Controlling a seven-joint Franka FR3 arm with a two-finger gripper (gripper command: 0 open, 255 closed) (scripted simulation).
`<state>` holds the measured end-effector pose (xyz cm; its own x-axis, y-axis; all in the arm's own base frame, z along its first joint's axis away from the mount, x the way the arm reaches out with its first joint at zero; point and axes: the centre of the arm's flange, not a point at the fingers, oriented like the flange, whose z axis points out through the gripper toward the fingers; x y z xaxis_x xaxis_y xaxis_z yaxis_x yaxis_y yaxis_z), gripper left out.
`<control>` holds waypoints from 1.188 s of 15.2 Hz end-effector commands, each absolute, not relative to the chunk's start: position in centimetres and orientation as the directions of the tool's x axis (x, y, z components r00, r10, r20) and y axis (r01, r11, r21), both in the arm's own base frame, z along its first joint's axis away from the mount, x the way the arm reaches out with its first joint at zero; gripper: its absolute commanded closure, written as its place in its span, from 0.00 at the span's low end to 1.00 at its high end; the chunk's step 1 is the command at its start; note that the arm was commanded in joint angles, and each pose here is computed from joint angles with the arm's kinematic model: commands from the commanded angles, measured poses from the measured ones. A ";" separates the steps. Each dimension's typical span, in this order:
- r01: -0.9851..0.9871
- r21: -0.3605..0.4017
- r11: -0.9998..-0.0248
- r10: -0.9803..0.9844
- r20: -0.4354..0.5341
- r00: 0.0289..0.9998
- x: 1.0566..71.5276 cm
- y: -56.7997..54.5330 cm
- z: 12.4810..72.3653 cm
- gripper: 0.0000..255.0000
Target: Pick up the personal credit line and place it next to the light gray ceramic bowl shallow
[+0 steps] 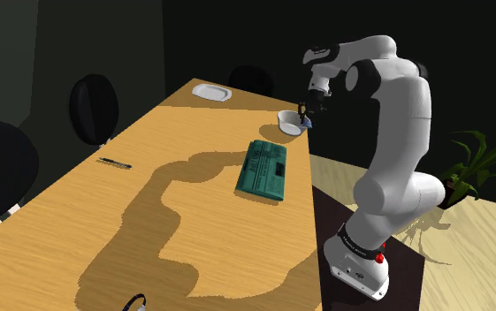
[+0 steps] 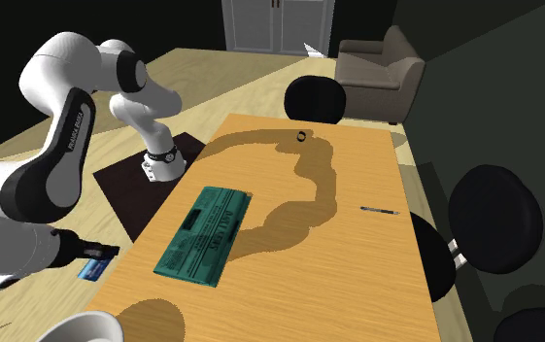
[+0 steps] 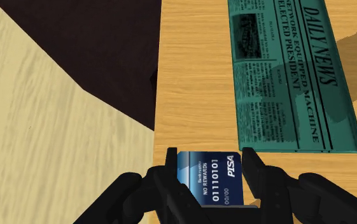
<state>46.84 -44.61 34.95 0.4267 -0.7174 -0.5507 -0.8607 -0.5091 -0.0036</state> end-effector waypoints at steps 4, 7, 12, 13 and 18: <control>-0.860 -0.004 -0.510 -0.717 -0.551 0.427 46.1 -49.7 34.5 1.00; -0.860 -0.004 -0.510 -0.717 -0.551 0.427 46.0 -49.7 32.9 1.00; -0.860 -0.004 -0.510 -0.717 -0.551 0.427 46.1 -49.7 30.3 1.00; -0.860 -0.004 -0.510 -0.717 -0.551 0.427 46.1 -49.7 29.8 1.00; -0.860 -0.004 -0.510 -0.717 -0.551 0.427 46.1 -49.7 27.1 1.00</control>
